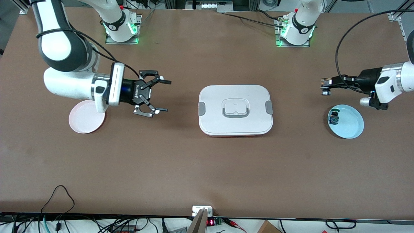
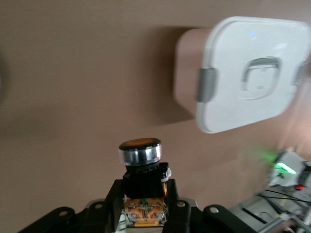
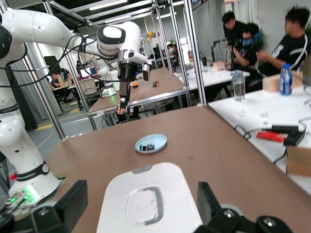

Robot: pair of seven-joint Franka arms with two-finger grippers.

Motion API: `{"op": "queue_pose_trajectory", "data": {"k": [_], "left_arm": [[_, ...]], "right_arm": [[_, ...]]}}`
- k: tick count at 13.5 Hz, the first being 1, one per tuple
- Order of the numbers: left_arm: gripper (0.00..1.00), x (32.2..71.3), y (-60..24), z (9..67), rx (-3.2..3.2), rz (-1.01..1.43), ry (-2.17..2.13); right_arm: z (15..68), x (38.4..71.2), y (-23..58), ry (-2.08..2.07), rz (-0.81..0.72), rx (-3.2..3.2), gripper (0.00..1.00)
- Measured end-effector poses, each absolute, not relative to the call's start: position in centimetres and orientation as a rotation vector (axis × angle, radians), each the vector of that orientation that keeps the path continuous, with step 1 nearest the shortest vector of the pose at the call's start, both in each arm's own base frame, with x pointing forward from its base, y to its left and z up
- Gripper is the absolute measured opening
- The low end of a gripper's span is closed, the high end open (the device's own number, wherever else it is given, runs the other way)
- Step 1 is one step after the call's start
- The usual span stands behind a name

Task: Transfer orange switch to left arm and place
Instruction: 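Lower the switch onto the blue plate while the right gripper withdraws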

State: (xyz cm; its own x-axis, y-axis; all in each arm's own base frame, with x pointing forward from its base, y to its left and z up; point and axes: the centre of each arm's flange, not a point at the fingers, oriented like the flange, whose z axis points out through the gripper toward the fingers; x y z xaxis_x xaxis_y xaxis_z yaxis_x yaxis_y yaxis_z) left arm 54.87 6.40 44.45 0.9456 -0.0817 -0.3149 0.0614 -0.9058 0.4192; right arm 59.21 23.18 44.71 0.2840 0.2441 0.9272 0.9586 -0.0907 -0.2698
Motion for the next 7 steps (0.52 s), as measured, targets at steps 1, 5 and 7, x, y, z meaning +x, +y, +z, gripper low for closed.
{"op": "queue_pose_trajectory", "data": {"k": [1, 5, 7], "left_arm": [[0.4, 55.0, 7.7, 43.4, 2.721, -0.495, -0.022], [0.4, 56.5, 12.6, 36.7, 2.901, -0.579, -0.032], [0.4, 57.2, 14.8, 32.8, 2.976, -0.595, -0.054]], "right_arm": [[44.9, 59.2, 22.3, -1.112, -0.841, -1.604, 1.0], [44.8, 59.1, 20.3, -1.0, -0.595, -1.813, 1.0], [43.9, 58.9, 19.2, -0.953, -0.424, -1.971, 1.0]]}}
